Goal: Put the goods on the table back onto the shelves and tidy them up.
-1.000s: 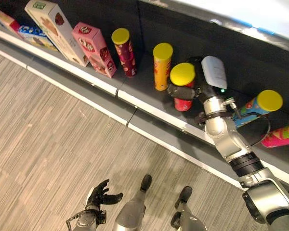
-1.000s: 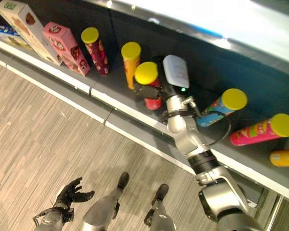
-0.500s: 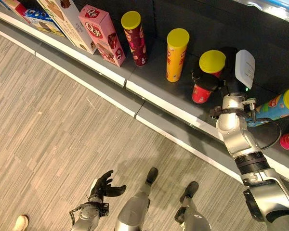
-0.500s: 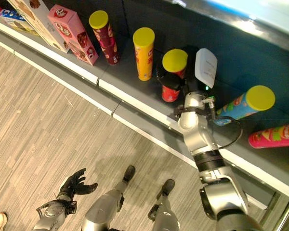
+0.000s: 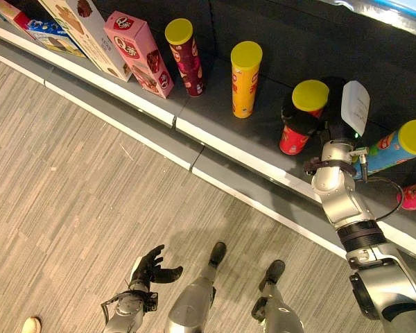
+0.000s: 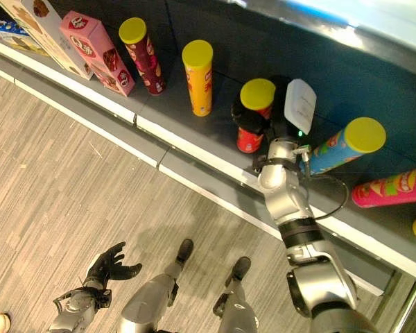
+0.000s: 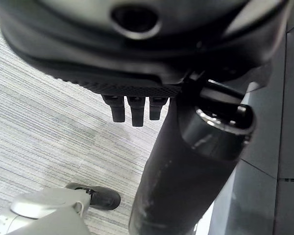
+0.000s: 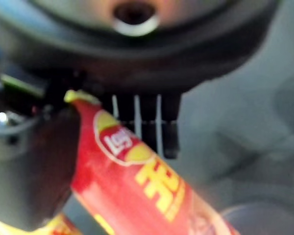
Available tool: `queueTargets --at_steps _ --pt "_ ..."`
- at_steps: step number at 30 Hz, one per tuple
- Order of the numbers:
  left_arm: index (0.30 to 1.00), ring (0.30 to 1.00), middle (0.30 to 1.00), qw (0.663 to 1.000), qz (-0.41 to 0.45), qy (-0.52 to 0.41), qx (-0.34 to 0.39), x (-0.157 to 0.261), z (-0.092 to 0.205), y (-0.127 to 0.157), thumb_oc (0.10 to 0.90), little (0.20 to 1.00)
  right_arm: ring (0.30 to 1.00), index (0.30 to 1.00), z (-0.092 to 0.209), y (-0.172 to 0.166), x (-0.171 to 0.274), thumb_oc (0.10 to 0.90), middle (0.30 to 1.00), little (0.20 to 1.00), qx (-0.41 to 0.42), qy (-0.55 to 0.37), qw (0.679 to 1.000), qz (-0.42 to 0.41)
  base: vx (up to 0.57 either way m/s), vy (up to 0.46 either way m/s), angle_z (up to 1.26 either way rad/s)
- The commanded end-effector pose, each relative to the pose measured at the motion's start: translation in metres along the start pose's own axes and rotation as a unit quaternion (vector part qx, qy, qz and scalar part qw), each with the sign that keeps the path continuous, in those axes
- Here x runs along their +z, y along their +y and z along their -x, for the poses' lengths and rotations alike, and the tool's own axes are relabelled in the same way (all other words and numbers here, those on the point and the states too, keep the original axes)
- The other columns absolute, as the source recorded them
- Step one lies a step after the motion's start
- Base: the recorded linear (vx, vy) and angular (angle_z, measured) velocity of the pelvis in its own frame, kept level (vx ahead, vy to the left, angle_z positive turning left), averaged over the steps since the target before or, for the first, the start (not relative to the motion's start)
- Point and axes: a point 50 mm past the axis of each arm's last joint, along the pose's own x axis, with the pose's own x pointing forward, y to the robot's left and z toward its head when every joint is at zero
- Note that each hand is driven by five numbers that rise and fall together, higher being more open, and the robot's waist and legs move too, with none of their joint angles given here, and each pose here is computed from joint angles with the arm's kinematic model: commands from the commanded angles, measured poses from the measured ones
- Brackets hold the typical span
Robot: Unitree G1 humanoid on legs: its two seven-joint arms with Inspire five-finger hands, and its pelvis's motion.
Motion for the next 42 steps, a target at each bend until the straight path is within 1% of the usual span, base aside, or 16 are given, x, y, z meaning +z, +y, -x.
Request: queueTargets --at_steps 1,15,28,41,42 --pt "0.900 0.900 0.900 0.999 -0.030 -0.026 0.013 0.003 0.003 0.012 0.800 0.900 0.300 0.300 -0.021 -0.028 0.036 0.400 0.300 0.300 -0.084 -0.085 0.992 -0.039 0.00 0.000 0.00" --pt "0.900 0.900 0.900 0.999 -0.027 -0.025 0.012 0.003 0.002 0.008 0.800 0.900 0.300 0.300 -0.025 -0.029 0.032 0.400 0.300 0.300 -0.093 -0.069 0.993 -0.039 0.00 0.000 0.00" --pt "0.900 0.900 0.900 0.999 -0.030 -0.032 0.013 0.006 0.001 0.007 0.800 0.900 0.300 0.300 -0.036 -0.043 0.037 0.400 0.300 0.300 -0.137 -0.079 0.987 -0.024 0.00 0.000 0.00" --pt "0.900 0.900 0.900 0.999 -0.033 -0.030 0.016 0.006 -0.001 0.007 0.800 0.900 0.300 0.300 -0.033 -0.034 0.038 0.400 0.300 0.300 -0.128 -0.072 0.989 -0.036 0.00 0.000 0.00" --pt "0.900 0.900 0.900 0.999 -0.034 -0.029 0.017 0.006 -0.001 0.006 0.800 0.900 0.559 0.559 -0.033 -0.033 0.038 0.573 0.559 0.559 -0.128 -0.071 0.989 -0.039 0.00 0.000 0.00"
